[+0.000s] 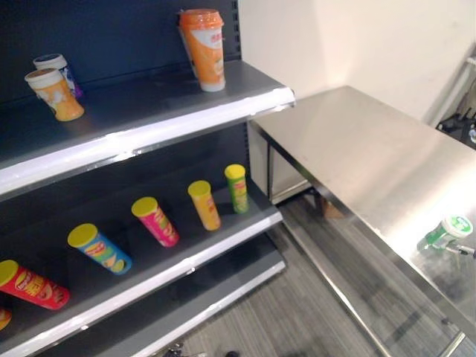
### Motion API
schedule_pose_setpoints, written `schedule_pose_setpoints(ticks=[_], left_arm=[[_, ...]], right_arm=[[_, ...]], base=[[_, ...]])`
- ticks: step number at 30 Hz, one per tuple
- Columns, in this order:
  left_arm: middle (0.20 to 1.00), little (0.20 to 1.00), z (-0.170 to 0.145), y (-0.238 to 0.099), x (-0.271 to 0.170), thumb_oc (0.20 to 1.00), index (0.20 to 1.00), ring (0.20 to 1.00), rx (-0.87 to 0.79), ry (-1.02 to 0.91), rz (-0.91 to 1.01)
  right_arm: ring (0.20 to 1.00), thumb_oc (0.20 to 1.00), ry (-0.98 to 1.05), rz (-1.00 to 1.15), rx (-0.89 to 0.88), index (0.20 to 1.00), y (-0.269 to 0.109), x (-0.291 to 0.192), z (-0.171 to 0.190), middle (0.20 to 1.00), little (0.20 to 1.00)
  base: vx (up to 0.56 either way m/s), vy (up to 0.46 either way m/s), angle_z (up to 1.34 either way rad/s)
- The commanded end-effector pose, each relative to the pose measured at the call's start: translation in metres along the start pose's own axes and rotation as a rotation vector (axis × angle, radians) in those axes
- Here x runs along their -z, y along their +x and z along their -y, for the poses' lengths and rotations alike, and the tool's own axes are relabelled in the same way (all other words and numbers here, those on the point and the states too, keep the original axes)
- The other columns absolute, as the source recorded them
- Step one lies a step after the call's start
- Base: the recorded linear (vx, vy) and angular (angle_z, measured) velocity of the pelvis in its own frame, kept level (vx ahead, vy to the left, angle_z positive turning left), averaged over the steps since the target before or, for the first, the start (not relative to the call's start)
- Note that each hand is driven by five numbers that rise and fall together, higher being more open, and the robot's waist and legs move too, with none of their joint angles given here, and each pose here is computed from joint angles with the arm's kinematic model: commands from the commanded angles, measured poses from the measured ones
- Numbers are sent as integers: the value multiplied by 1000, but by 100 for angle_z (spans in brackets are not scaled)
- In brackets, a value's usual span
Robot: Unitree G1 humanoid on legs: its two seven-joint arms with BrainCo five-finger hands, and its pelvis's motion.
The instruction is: Put the goods on the table back onto the shelves and tidy them up.
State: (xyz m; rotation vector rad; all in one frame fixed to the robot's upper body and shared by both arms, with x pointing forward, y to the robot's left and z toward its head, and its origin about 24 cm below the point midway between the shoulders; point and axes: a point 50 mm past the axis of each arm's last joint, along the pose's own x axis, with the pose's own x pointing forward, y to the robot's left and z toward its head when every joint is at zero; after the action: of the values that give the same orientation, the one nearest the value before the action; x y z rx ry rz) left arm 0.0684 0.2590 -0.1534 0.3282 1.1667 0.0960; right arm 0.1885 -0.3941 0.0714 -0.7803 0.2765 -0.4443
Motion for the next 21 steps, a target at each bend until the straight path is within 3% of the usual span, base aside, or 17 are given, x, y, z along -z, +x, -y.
schedule_pose_setpoints(ticks=[1,16,17,21], left_arm=[[1000,1000,-11,4,-15,1000,1000,1000,-29,49,25],[1000,1000,-12,2,-6,1000,1000,1000,-29,56,3],[1000,1000,-12,2,-6,1000,1000,1000,-30,54,2],[1000,1000,-13,3,-8,1000,1000,1000,-35,51,8]], right_arm=[[1000,1000,33,85,85,1000,14,-22,8,1000,1000],[1000,1000,14,62,46,1000,24,-22,0,1000,1000],[200,200,10,64,39,200,26,-23,-2,200,200],[200,200,-20,76,18,200,27,-26,-2,200,200]], base=[[13,-15,5],[6,-10,2],[1,-16,5],[-1,-18,7]])
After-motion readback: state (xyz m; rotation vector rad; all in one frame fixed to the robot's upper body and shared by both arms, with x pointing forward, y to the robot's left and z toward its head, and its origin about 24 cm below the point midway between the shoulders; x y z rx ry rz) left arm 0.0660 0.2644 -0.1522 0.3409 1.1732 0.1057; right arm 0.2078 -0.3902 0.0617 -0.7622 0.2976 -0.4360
